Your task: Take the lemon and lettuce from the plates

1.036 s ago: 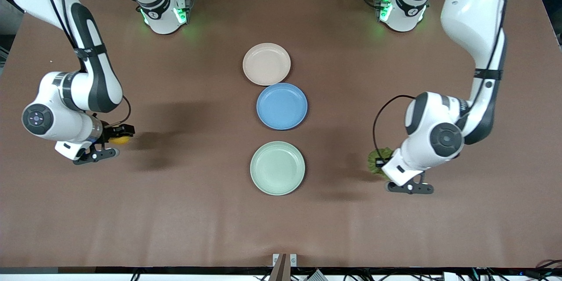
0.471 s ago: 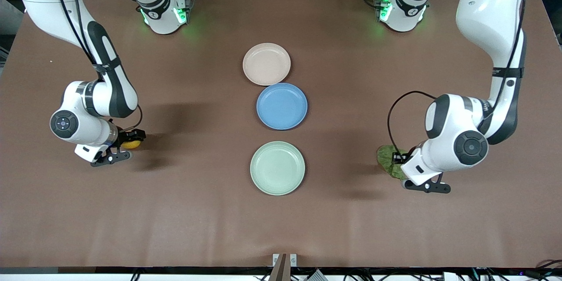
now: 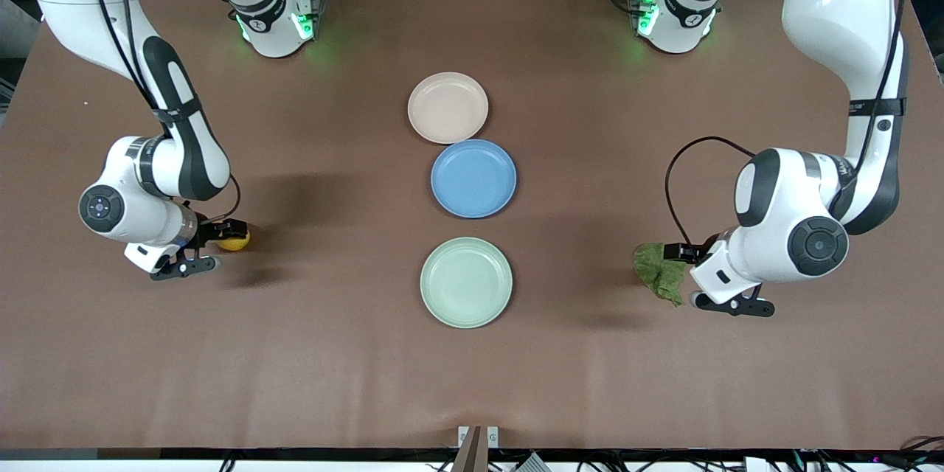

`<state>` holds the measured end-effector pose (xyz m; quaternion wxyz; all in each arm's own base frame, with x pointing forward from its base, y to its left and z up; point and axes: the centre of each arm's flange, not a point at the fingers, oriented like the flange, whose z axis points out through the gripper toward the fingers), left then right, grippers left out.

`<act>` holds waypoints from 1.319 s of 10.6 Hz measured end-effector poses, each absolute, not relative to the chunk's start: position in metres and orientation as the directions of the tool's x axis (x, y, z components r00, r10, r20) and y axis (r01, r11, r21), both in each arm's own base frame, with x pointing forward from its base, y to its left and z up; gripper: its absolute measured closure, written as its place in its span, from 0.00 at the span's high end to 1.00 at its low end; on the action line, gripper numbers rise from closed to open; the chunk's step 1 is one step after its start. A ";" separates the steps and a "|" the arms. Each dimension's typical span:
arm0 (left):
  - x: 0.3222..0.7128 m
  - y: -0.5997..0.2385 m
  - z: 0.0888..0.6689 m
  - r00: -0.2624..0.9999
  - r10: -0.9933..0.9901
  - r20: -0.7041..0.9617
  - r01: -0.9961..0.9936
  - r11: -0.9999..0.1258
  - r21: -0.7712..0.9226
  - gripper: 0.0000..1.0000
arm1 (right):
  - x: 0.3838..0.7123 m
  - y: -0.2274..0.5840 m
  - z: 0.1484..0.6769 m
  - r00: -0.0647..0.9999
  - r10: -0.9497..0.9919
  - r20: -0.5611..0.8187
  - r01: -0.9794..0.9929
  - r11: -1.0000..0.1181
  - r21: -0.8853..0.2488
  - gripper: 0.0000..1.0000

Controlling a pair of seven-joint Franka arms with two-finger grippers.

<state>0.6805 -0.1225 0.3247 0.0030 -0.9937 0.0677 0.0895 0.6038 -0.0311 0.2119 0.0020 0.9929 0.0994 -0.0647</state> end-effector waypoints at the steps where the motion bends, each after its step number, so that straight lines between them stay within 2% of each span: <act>1: 0.676 -0.119 0.333 0.974 -0.130 -0.184 -0.132 -0.991 0.004 1.00 | 0.607 -0.031 0.217 0.972 0.198 -0.130 0.198 -0.980 -0.011 1.00; 5: 0.638 -0.088 0.384 0.981 -0.083 -0.173 -0.086 -0.996 -0.009 1.00 | 0.629 -0.033 0.291 0.955 0.196 -0.225 0.188 -0.981 -0.056 1.00; 9: 0.578 -0.079 0.434 0.987 -0.078 -0.144 -0.082 -0.996 -0.024 1.00 | 0.644 -0.047 0.341 0.971 0.177 -0.163 0.172 -0.984 -0.040 1.00; 14: 0.564 -0.078 0.514 0.997 -0.081 0.011 -0.080 -0.996 -0.024 1.00 | 0.650 -0.075 0.434 0.983 0.103 -0.151 0.099 -0.995 -0.035 1.00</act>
